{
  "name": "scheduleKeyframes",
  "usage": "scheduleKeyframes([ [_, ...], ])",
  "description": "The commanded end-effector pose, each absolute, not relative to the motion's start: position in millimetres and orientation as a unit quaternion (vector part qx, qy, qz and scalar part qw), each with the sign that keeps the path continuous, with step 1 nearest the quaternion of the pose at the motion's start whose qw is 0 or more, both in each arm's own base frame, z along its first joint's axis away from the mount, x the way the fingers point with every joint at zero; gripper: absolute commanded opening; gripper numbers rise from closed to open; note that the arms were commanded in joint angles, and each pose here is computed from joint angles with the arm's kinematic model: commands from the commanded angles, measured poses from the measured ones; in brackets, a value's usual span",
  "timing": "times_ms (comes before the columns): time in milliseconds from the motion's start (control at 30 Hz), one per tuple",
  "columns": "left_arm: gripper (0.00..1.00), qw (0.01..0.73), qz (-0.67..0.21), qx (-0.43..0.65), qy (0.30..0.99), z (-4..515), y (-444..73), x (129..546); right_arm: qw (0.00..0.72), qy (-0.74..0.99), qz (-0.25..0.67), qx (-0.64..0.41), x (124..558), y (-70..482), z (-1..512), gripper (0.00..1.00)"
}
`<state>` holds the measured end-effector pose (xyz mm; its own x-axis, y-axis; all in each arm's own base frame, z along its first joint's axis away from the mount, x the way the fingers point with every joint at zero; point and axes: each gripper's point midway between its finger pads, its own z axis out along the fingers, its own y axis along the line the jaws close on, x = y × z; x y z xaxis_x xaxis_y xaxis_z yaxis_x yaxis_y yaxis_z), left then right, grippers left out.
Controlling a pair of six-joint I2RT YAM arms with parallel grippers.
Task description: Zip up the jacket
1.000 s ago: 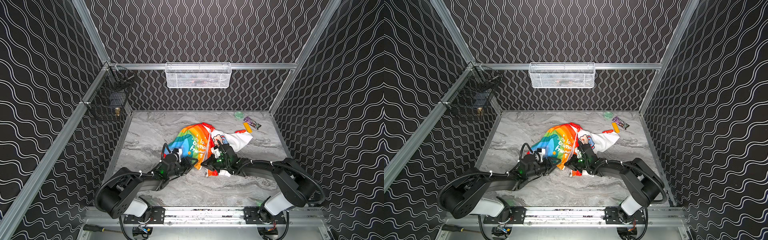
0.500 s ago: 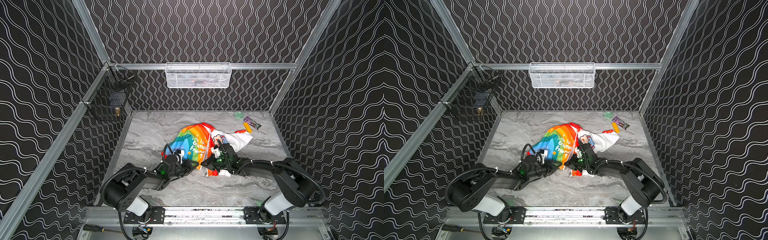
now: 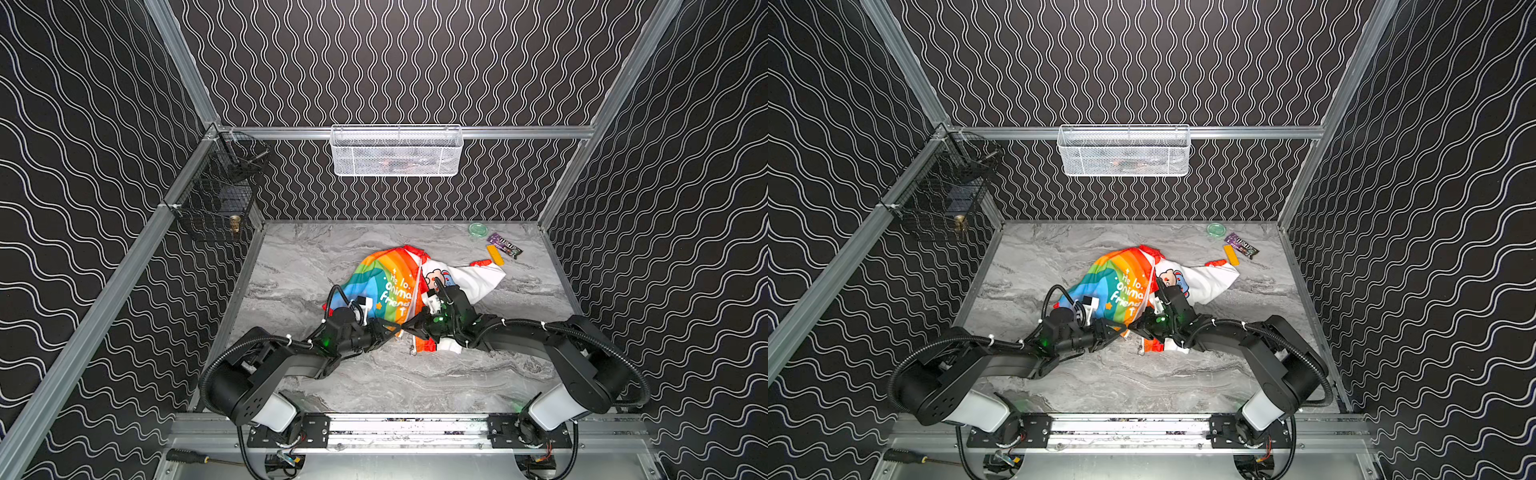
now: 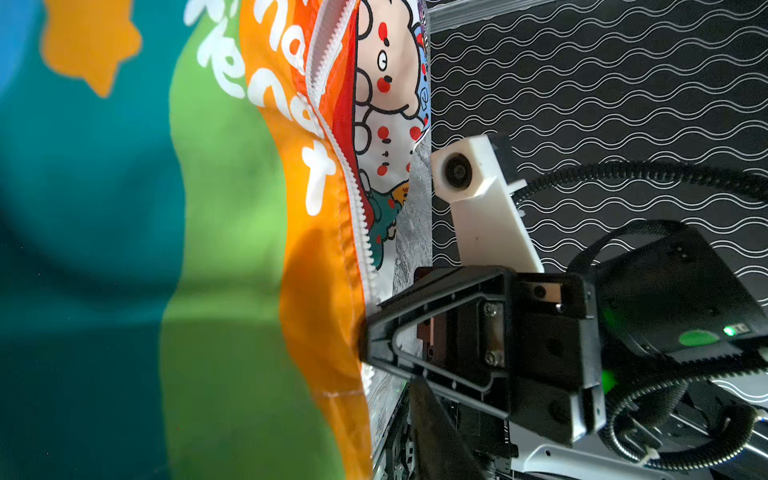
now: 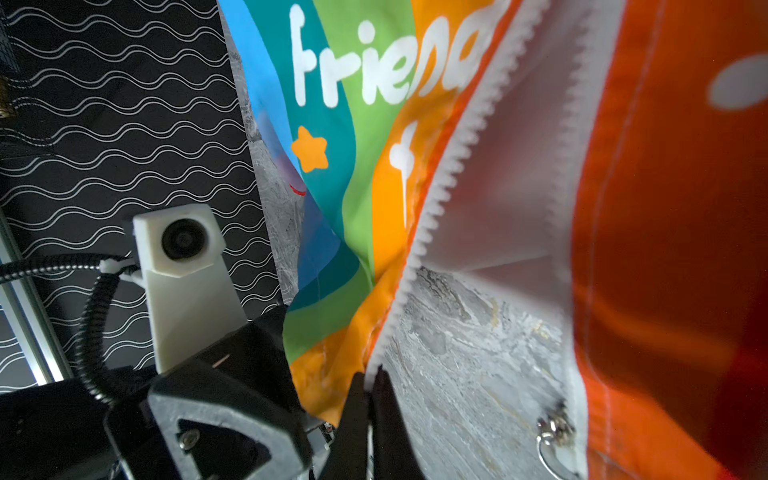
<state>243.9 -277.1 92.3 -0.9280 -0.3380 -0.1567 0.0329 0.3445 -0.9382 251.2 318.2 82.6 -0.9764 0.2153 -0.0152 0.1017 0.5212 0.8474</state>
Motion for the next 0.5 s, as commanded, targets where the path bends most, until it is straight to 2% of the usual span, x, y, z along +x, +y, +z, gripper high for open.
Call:
scheduleKeyframes([
  [0,0.31,0.168,-0.568,-0.080,0.801,95.5,-279.9,244.3,0.062,0.864,0.492,0.084,252.8,322.0,88.3,0.00],
  [467,0.16,0.156,-0.575,-0.081,0.799,88.8,-282.1,242.3,0.063,0.865,0.491,0.086,252.1,320.6,87.7,0.00],
])
